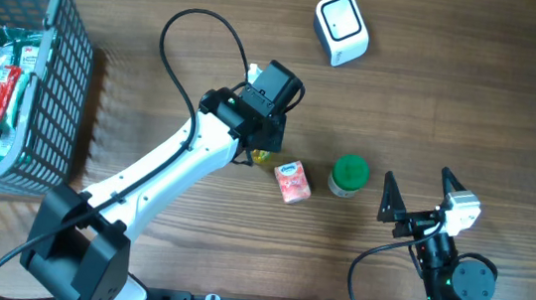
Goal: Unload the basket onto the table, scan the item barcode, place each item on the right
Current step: 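Open the left gripper and lift it off the bottle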
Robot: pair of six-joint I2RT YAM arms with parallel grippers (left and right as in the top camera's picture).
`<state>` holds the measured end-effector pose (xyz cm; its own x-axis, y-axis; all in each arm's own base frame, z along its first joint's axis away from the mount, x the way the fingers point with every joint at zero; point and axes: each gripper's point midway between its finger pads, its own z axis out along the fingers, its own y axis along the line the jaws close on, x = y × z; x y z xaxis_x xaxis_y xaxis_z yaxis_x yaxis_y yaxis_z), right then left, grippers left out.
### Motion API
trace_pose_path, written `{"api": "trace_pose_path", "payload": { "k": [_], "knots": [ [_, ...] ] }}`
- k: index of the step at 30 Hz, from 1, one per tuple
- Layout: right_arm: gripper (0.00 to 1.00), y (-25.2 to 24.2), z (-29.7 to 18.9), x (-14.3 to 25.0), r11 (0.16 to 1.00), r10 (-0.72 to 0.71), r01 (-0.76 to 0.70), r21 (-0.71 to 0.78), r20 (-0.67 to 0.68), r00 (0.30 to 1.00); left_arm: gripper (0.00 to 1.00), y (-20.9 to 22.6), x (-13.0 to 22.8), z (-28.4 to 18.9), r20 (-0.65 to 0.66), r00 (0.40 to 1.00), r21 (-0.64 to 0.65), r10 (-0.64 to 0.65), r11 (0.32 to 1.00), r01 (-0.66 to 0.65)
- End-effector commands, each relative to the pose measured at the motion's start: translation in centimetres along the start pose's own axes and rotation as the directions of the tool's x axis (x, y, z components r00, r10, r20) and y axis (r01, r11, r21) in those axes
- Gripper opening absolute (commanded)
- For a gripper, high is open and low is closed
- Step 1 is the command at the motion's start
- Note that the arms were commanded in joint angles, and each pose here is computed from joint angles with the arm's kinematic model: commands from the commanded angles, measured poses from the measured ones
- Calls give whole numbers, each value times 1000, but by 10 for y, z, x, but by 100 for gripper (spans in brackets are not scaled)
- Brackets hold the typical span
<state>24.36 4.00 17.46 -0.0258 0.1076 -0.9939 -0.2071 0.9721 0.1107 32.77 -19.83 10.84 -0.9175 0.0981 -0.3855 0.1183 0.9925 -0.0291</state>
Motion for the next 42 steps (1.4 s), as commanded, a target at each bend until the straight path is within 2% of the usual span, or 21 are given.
{"api": "trace_pose_path", "payload": {
  "k": [1, 16, 23, 29, 37, 40, 42],
  "knots": [
    [100, -2, 0, -1, 1000, -6, 6, 10, 5, 1000, 14, 2, -1, 2, 8, 1000, -20, 13, 1000, -13],
    [100, -2, 0, -1, 1000, -6, 6, 10, 5, 1000, 13, 2, 0, 5, 1, 1000, -23, 14, 1000, -14],
    [100, -2, 0, -1, 1000, -6, 6, 10, 5, 1000, 18, 2, 0, 5, 2, 1000, -23, 14, 1000, -14],
    [100, -2, 0, -1, 1000, -6, 6, 10, 5, 1000, 18, 2, 1, 5, -3, 1000, -22, 14, 1000, -15],
    [100, -2, 0, -1, 1000, -6, 6, 10, 5, 1000, 32, 2, 1, 5, -3, 1000, -21, 15, 1000, -15],
    [100, -2, 0, -1, 1000, -6, 6, 10, 5, 1000, 50, 1, 2, 5, -8, 1000, -15, 15, 1000, -15],
    [100, -2, 0, -1, 1000, -6, 6, 10, 5, 1000, 56, -1, 2, 5, -11, 1000, -8, 15, 1000, -15]
  ]
}}
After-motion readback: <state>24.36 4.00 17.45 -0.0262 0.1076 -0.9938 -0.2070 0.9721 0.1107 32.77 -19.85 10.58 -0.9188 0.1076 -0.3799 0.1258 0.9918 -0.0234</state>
